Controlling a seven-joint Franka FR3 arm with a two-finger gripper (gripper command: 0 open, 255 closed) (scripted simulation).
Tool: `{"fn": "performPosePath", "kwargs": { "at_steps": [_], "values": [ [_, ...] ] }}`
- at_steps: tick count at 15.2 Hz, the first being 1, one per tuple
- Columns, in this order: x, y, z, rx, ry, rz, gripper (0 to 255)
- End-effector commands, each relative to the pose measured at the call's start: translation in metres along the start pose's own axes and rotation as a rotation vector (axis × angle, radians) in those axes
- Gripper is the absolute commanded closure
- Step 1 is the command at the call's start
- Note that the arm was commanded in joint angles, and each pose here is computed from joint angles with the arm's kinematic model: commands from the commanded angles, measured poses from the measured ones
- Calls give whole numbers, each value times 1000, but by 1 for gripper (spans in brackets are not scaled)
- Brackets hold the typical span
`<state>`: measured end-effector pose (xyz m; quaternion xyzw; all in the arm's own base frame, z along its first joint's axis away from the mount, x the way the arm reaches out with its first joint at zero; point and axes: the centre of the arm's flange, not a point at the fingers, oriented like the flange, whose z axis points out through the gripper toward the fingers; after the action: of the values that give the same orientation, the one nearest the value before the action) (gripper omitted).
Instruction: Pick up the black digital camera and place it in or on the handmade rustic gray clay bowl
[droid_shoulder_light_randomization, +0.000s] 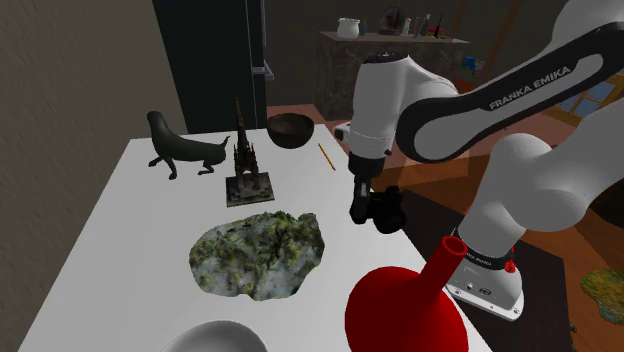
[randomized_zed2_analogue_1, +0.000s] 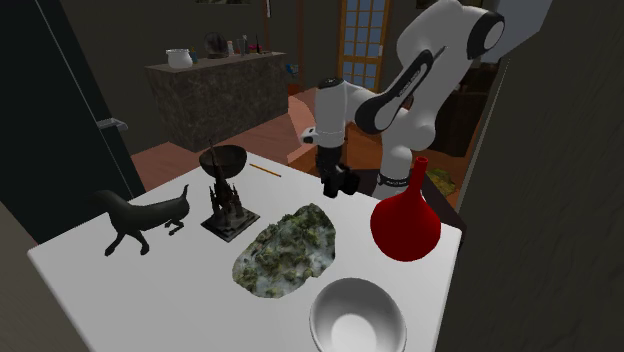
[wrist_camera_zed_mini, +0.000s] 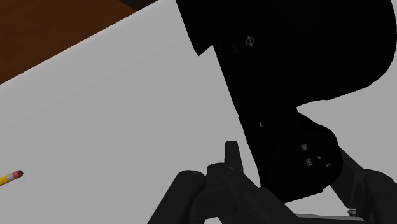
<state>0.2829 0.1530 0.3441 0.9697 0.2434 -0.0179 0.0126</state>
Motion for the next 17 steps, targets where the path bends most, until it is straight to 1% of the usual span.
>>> {"fn": "performPosePath", "kwargs": {
  "at_steps": [1, 17],
  "values": [
    [0, 1, -11, 0, 0, 0, 255],
    [-4, 2, -95, 0, 0, 0, 255]
  ]
}}
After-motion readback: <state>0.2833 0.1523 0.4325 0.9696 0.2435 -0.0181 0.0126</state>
